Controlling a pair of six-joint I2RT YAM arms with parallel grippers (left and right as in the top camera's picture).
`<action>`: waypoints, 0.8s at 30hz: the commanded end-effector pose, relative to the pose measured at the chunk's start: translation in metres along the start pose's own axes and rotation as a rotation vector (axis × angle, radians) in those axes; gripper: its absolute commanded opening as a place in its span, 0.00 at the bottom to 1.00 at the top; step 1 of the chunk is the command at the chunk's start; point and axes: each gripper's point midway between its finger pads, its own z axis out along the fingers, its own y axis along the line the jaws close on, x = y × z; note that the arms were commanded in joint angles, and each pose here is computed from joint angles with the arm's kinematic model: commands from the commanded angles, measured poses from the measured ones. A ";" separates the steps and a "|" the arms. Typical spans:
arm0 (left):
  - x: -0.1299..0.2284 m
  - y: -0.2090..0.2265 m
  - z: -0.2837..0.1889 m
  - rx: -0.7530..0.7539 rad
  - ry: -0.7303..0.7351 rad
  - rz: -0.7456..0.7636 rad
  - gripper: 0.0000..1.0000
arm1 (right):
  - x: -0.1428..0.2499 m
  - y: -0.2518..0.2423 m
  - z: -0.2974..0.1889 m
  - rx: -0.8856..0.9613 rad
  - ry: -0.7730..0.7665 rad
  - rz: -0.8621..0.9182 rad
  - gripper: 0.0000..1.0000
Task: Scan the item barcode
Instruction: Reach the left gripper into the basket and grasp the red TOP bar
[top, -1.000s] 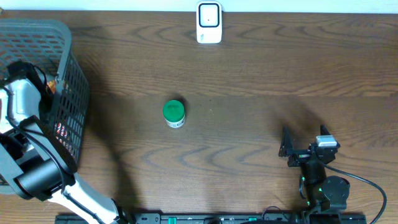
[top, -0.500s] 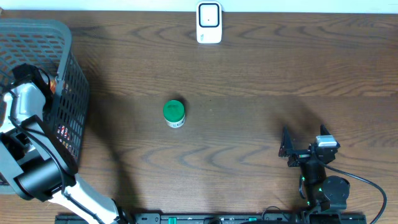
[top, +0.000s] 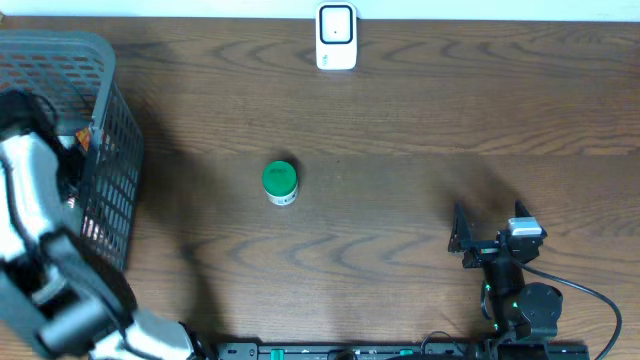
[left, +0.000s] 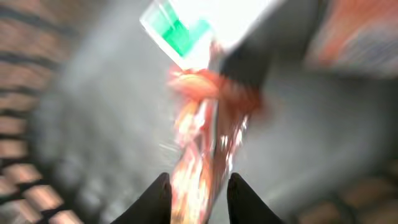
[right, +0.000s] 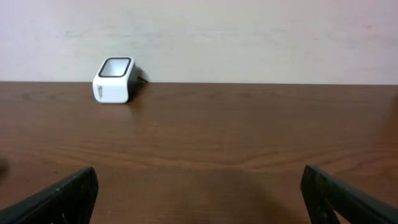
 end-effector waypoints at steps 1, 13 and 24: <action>-0.037 0.027 -0.097 0.007 -0.282 -0.102 0.27 | 0.001 0.002 0.000 -0.007 0.001 -0.006 0.99; -0.016 0.061 -0.233 0.146 -0.656 -0.300 0.84 | 0.001 0.002 0.000 -0.006 0.001 -0.006 0.99; -0.007 0.015 -0.042 0.008 -0.140 -0.146 0.85 | 0.001 0.002 0.000 -0.007 0.001 -0.006 0.99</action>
